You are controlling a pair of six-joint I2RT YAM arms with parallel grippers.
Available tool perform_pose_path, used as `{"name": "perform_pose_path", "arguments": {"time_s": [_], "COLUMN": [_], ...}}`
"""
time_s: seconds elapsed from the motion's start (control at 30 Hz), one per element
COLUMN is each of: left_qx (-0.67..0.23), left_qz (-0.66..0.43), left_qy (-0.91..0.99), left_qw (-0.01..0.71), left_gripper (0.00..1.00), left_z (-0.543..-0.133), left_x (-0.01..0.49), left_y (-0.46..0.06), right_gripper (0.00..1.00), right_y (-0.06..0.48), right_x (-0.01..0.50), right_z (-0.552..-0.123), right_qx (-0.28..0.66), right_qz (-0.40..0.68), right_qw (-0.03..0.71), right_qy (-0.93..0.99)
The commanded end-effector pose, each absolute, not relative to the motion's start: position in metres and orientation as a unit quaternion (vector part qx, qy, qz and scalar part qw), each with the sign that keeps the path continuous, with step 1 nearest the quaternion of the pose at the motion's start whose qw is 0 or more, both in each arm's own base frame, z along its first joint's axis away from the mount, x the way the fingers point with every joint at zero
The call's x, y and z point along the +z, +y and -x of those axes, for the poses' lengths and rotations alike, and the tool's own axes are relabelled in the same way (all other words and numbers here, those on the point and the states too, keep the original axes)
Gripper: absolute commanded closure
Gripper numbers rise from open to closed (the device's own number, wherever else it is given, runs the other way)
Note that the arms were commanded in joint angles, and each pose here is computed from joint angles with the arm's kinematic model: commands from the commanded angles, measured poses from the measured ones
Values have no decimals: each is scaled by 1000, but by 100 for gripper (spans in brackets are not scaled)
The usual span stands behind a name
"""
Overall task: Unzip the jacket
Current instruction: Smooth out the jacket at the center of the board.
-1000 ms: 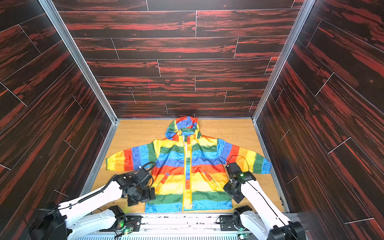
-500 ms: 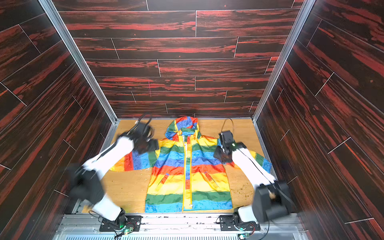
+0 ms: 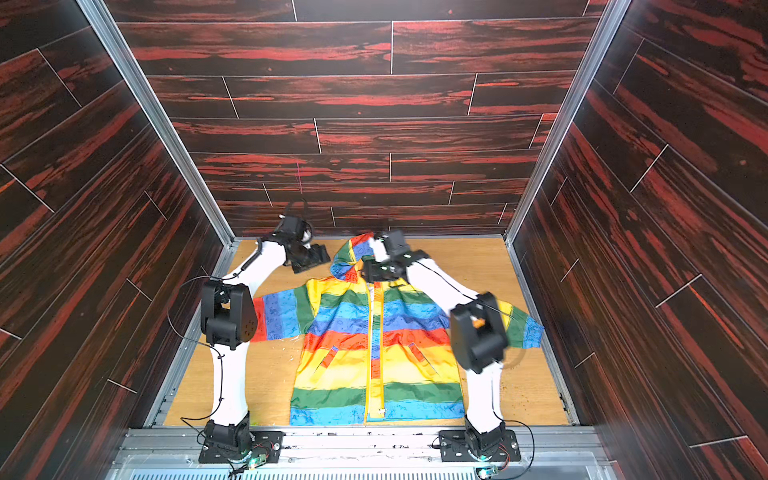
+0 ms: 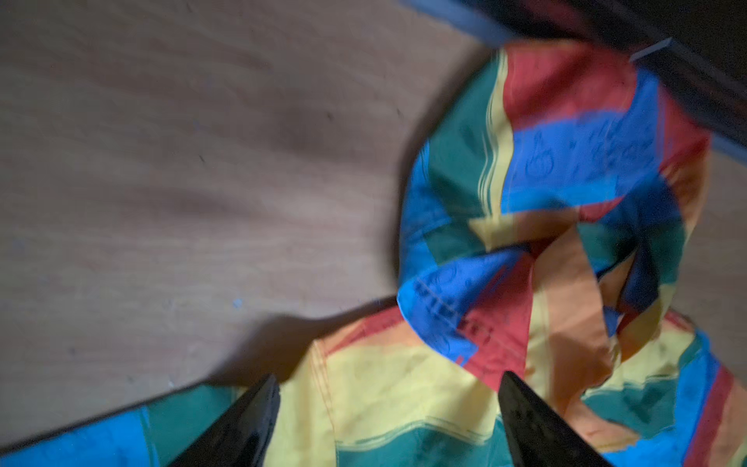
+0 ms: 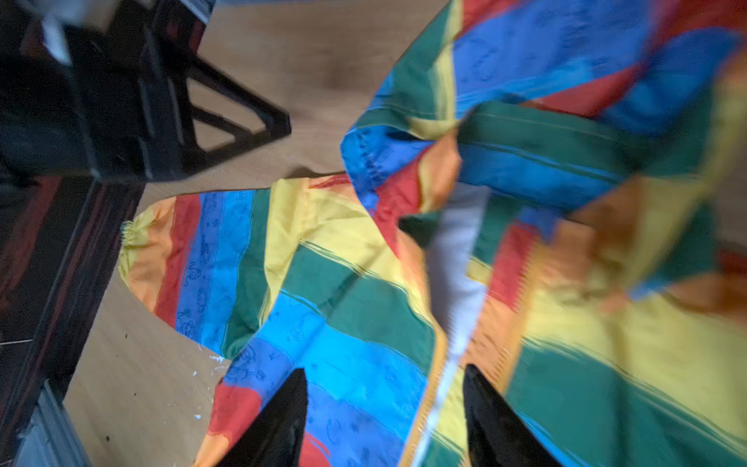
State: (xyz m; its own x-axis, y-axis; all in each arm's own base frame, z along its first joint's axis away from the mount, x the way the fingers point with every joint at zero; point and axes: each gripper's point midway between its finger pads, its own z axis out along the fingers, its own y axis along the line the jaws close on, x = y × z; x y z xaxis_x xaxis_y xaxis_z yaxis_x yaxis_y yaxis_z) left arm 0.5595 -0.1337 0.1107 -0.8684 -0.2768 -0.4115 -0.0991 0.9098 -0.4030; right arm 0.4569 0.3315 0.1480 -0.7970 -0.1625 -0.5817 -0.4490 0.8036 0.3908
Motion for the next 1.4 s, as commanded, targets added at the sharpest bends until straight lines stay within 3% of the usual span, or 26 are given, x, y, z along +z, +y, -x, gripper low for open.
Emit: {"name": "perform_pose_path", "arguments": {"time_s": [0.0, 0.17, 0.4, 0.7, 0.97, 1.07, 1.2, 1.37], "left_qx": [-208, -203, -205, -207, -208, -213, -228, -244], "left_qz": [93, 96, 94, 94, 92, 83, 72, 35], "left_qy": [949, 950, 951, 951, 950, 947, 932, 921], "left_qw": [220, 218, 211, 212, 213, 226, 271, 303], "left_gripper": [14, 14, 14, 14, 14, 14, 14, 17], "left_z": [-562, -564, -559, -555, -551, -548, -542, -523], "left_x": [103, 100, 97, 102, 106, 120, 155, 174], "left_y": [-146, -140, -139, -138, -138, -139, -140, -162], "right_gripper": [37, 44, 68, 70, 64, 64, 61, 55], "right_y": [330, 327, 312, 297, 289, 293, 301, 273], "right_x": [106, 80, 55, 23, 8, 32, 108, 168], "right_z": [-478, -492, -513, -517, -520, -523, -528, -515], "right_qx": [218, 166, 123, 107, 83, 93, 134, 140], "right_qz": [174, 167, 123, 98, 96, 101, 115, 79], "right_qw": [238, 219, 208, 179, 174, 193, 264, 336], "right_qy": [930, 947, 962, 973, 977, 971, 948, 928]}}
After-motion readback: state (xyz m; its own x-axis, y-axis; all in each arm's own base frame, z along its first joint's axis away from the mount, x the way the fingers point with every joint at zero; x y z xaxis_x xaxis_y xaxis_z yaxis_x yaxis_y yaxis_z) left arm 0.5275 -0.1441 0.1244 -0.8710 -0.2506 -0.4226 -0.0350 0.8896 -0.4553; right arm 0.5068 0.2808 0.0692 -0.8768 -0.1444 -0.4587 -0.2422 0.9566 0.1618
